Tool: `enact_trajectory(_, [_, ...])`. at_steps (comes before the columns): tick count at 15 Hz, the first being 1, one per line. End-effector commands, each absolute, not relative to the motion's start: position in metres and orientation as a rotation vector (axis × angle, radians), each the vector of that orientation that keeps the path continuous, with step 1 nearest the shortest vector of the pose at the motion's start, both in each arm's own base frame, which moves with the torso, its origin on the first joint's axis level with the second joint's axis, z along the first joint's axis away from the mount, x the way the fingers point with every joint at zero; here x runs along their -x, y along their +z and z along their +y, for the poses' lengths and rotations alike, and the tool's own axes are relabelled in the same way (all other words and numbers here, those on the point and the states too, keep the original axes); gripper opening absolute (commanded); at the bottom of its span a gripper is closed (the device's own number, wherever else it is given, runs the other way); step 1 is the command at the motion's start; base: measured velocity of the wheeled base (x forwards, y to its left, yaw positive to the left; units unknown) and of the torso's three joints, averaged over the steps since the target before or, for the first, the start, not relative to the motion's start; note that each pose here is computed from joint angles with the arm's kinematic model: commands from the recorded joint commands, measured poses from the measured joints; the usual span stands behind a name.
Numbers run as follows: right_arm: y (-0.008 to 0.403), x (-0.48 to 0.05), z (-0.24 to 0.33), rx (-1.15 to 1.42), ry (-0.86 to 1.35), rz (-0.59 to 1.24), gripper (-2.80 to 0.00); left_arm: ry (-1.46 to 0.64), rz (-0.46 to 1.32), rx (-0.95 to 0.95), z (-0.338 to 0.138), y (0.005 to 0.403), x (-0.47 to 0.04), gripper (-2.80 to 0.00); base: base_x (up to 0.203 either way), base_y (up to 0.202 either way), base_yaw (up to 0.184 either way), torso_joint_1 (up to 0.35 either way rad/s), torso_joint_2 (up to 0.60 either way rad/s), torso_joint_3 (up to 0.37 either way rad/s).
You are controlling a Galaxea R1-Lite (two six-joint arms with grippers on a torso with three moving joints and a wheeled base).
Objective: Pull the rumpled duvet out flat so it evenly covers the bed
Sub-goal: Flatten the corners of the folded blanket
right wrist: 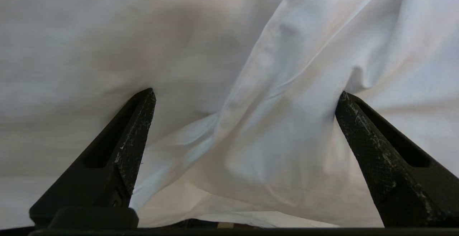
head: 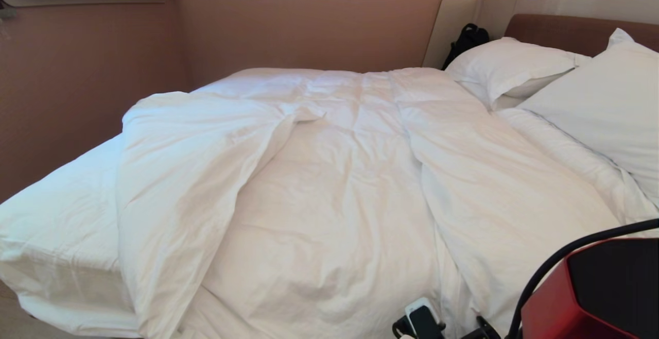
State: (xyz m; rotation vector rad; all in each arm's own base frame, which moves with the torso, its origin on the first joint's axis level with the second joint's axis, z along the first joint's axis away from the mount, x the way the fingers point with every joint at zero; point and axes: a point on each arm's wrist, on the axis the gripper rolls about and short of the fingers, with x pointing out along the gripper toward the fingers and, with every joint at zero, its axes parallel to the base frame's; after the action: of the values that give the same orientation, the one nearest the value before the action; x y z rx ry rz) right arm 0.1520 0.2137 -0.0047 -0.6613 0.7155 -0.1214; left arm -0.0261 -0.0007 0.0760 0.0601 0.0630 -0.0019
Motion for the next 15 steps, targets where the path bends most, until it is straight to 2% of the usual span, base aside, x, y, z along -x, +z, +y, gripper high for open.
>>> enact_trajectory(1, [-0.002, -0.15, 0.215, 0.648, -0.116, 0.699, 0.0, -0.002, 0.061, -0.06, -0.001, 0.076, 0.026, -2.8, 0.0, 0.0, 0.0, 0.0, 0.0, 0.0])
enact_trajectory(15, [0.001, -0.136, 0.227, 0.613, -0.042, 0.646, 0.0, -0.002, 0.064, -0.06, -0.001, 0.076, 0.026, -2.8, 0.0, 0.0, 0.0, 0.0, 0.0, 0.0])
